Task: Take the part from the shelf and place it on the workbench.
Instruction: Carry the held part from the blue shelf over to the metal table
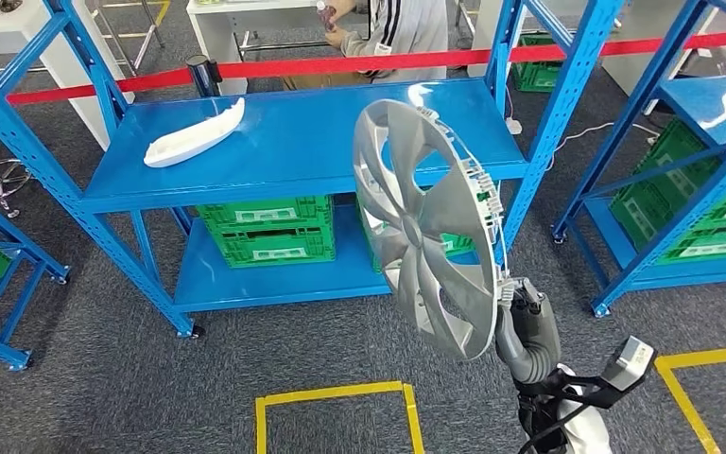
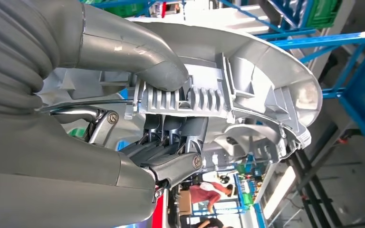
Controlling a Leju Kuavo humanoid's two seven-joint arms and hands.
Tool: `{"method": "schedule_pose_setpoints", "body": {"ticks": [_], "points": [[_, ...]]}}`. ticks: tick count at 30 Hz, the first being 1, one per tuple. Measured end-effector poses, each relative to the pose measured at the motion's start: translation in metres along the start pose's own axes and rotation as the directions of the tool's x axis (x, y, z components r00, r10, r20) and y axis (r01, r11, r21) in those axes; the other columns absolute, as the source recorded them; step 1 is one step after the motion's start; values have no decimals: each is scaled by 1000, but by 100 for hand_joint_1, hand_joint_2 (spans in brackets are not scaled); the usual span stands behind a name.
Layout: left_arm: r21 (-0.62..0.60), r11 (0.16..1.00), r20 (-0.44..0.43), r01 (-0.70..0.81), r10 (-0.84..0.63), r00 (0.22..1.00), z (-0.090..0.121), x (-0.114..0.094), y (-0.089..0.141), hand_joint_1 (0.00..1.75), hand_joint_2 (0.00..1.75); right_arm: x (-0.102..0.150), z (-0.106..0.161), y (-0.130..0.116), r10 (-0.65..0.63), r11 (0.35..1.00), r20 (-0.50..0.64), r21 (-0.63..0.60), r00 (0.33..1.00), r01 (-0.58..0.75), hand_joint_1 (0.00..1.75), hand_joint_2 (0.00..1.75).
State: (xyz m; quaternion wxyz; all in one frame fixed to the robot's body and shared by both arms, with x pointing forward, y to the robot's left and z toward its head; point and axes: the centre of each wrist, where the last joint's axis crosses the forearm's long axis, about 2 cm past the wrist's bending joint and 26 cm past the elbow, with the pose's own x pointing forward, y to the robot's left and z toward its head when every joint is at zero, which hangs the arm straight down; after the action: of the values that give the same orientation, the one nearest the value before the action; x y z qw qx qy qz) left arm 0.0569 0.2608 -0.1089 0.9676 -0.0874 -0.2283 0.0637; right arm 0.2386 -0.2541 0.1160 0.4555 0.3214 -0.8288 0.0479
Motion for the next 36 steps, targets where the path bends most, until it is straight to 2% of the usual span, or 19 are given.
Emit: {"method": "schedule_pose_setpoints", "body": {"ticks": [22,36], "points": [[0,1000,2,6,-6,1000,-1,4,1,0,175,-1,-2,3,-1,1000,-2,-15,1000,1,175,175],[3,1000,18,1,-1,1000,-1,2,1,0,175,1,-18,-2,6,1000,30,-1,1000,-6,175,175]]}}
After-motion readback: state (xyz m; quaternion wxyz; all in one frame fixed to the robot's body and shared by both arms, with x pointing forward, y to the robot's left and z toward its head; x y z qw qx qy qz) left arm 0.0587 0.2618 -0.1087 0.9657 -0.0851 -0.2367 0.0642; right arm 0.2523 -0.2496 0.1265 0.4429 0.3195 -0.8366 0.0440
